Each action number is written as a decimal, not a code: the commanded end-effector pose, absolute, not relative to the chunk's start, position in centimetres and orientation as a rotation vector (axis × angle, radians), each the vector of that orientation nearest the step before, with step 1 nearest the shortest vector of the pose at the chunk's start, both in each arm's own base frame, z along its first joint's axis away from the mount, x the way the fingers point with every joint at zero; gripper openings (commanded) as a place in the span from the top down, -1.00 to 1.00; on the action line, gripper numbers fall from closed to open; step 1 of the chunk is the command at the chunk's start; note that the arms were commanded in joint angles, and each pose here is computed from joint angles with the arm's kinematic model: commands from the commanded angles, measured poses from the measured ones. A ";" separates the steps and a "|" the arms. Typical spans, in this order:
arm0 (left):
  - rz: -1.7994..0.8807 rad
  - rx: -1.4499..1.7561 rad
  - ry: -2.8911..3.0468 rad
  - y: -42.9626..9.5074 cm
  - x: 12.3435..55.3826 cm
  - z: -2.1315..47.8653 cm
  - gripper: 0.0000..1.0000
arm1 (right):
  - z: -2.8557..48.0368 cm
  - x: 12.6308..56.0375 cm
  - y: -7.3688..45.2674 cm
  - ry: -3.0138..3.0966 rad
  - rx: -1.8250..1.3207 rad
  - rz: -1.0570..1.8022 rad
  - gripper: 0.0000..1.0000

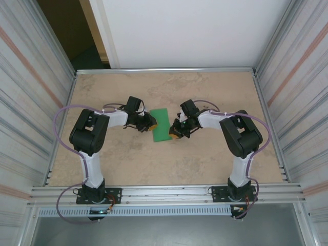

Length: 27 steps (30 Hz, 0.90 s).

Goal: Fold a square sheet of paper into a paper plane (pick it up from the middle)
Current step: Fold the triangle a second time at the center of the table.

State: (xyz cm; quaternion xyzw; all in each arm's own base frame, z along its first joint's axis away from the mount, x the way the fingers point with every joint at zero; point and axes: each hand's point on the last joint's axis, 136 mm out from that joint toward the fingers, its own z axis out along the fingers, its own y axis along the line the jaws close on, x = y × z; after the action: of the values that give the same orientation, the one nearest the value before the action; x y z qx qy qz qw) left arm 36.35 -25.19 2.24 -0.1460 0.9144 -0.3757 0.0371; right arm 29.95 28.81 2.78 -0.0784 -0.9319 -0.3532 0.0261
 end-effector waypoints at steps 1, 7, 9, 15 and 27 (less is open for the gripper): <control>-1.092 -0.512 2.900 -24.3 34.9 0.9 0.63 | 3.0 30.0 28.6 -2.878 -0.267 -1.061 0.87; -1.216 -0.286 2.719 -26.2 37.9 6.2 0.59 | 3.4 29.5 27.7 -2.887 -0.264 -1.052 0.99; -1.207 -0.254 2.725 -26.4 38.2 6.0 0.60 | 3.6 29.2 27.5 -2.884 -0.260 -1.056 0.99; -1.064 -0.238 2.809 -25.4 38.5 3.7 0.65 | 4.1 29.1 27.7 -2.879 -0.245 -1.083 1.00; -0.979 -0.276 2.882 -24.5 37.8 1.0 0.77 | 5.2 30.5 30.2 -2.882 -0.136 -1.202 1.00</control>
State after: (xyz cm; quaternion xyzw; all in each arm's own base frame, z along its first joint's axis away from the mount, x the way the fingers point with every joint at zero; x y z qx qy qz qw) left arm 38.38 -25.39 2.09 -0.0889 0.9331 -0.3447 0.0516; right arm 29.89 28.55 3.70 -0.0768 -0.9303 -0.3580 0.0204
